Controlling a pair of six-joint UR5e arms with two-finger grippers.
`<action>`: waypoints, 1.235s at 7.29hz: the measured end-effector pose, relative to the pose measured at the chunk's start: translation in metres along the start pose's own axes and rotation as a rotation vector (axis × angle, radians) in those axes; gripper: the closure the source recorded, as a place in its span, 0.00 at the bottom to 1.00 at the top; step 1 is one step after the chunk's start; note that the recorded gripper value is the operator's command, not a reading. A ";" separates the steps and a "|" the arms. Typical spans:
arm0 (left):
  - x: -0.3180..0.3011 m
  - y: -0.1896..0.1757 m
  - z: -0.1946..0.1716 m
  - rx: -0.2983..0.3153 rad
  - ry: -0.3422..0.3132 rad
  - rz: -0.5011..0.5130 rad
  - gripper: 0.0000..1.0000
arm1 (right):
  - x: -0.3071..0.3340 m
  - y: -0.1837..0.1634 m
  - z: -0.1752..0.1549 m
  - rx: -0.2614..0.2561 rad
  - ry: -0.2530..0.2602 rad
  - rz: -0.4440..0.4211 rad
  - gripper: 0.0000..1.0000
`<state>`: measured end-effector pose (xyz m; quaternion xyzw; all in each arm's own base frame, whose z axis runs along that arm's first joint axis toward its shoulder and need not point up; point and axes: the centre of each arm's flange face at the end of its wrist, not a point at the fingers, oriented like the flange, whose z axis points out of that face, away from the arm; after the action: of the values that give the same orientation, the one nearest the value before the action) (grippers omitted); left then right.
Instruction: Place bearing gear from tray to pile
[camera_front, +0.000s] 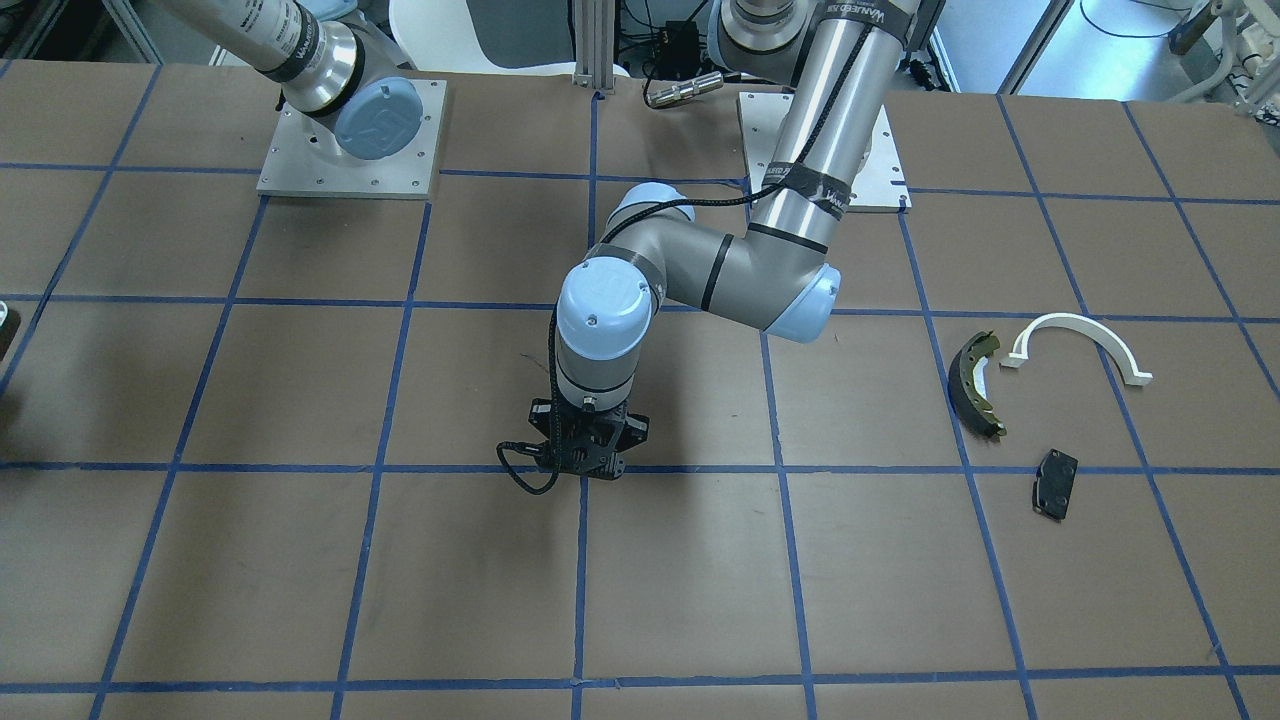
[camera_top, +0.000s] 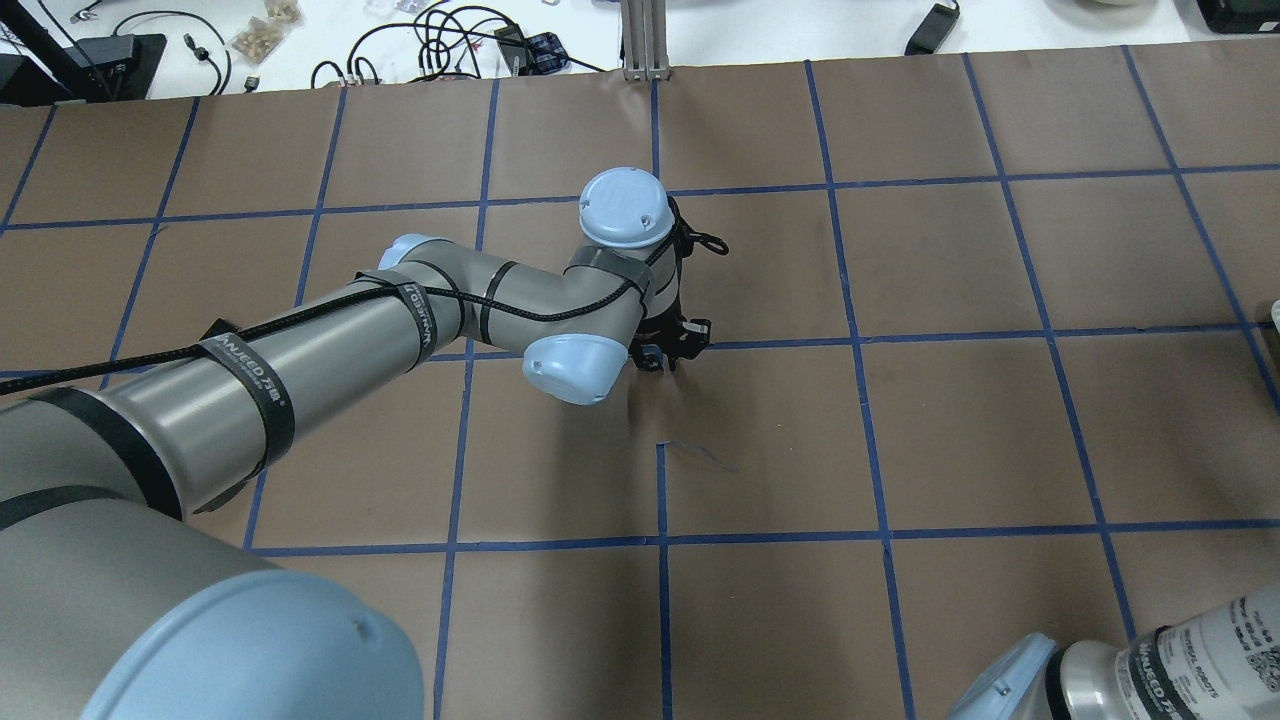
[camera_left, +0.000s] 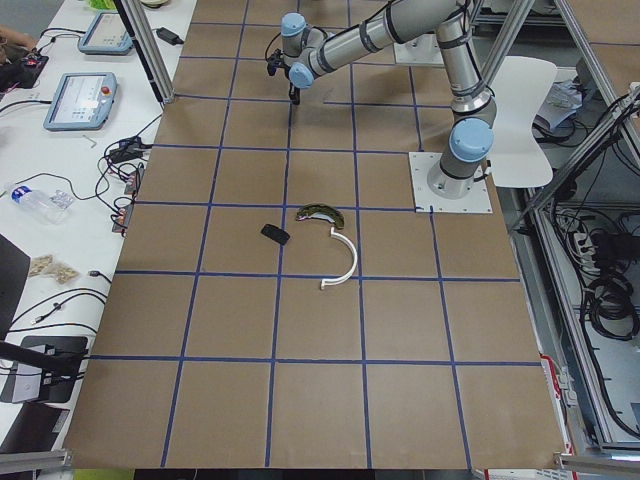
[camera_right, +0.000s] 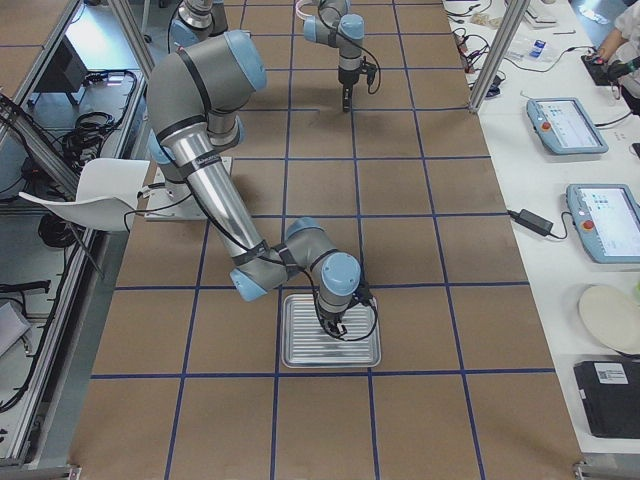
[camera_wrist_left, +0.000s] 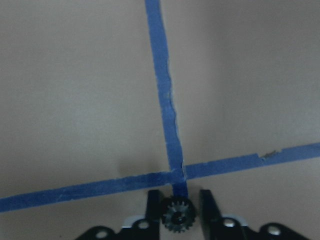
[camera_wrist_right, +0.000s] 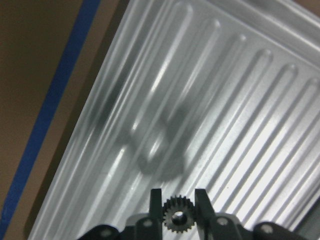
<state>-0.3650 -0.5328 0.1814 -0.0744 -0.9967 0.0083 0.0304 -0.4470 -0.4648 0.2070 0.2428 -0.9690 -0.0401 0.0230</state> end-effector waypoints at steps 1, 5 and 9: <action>-0.001 0.000 -0.005 -0.005 -0.001 0.000 1.00 | -0.011 -0.015 -0.025 0.000 0.016 -0.003 0.75; -0.079 -0.047 -0.098 -0.081 -0.022 -0.009 1.00 | -0.110 -0.112 -0.126 -0.006 -0.001 0.068 0.74; -0.257 -0.064 -0.171 -0.126 -0.043 0.040 1.00 | -0.250 -0.207 -0.157 -0.053 -0.048 0.265 0.74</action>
<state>-0.1104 -0.6318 0.3381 -0.0960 -0.9940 -0.0521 0.0038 -0.1194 -0.5390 0.3385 0.1111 -0.9914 -0.0678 0.0114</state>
